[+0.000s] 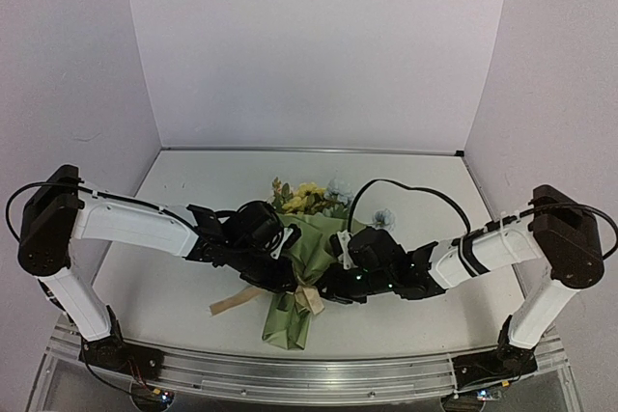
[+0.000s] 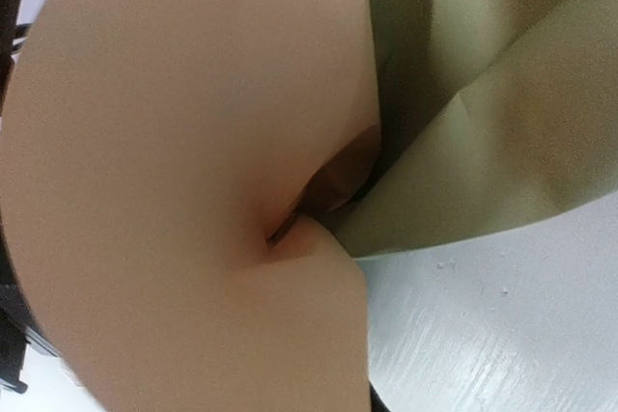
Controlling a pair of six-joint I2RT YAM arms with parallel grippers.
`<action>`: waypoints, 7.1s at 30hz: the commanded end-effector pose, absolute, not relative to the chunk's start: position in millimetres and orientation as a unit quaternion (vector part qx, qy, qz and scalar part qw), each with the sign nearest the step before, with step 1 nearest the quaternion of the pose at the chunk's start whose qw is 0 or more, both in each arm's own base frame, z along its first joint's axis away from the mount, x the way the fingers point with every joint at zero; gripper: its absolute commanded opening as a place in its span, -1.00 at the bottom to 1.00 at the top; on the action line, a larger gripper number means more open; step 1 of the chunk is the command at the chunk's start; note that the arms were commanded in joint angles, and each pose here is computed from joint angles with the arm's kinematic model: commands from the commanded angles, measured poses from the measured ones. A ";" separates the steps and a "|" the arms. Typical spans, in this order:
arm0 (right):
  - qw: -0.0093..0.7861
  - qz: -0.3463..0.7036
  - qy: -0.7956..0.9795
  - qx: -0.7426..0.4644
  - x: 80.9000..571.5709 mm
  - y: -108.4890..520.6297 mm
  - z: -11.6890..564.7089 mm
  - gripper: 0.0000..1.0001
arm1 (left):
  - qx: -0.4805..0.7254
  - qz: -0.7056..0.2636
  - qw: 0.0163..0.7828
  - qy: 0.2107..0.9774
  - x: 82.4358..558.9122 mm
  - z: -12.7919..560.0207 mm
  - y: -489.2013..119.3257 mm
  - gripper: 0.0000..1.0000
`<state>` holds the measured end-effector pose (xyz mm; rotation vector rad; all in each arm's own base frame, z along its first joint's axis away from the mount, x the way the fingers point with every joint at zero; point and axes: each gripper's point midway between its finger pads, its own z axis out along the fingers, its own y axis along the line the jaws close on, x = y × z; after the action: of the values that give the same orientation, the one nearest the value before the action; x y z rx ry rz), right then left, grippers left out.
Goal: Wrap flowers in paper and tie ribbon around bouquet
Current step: Tie the half-tied ribbon around the folded bouquet.
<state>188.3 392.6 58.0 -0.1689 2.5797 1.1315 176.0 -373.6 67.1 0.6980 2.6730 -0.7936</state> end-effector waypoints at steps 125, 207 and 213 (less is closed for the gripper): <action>0.304 0.078 0.948 -0.053 196.4 271.7 72.7 -1.00 | 0.091 -0.237 0.247 0.935 213.9 91.9 -336.1 -1.00; 0.221 0.220 0.923 -0.227 166.6 392.7 105.9 0.03 | 0.108 -0.280 0.241 0.923 212.1 96.1 -372.4 -0.99; 0.214 0.214 0.927 -0.221 162.3 383.1 96.8 0.15 | 0.106 -0.282 0.237 0.924 210.3 94.4 -372.1 -1.00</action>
<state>166.7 386.6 97.9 -0.6223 2.5741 0.5856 208.6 -363.9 84.9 0.3034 2.5571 -0.7224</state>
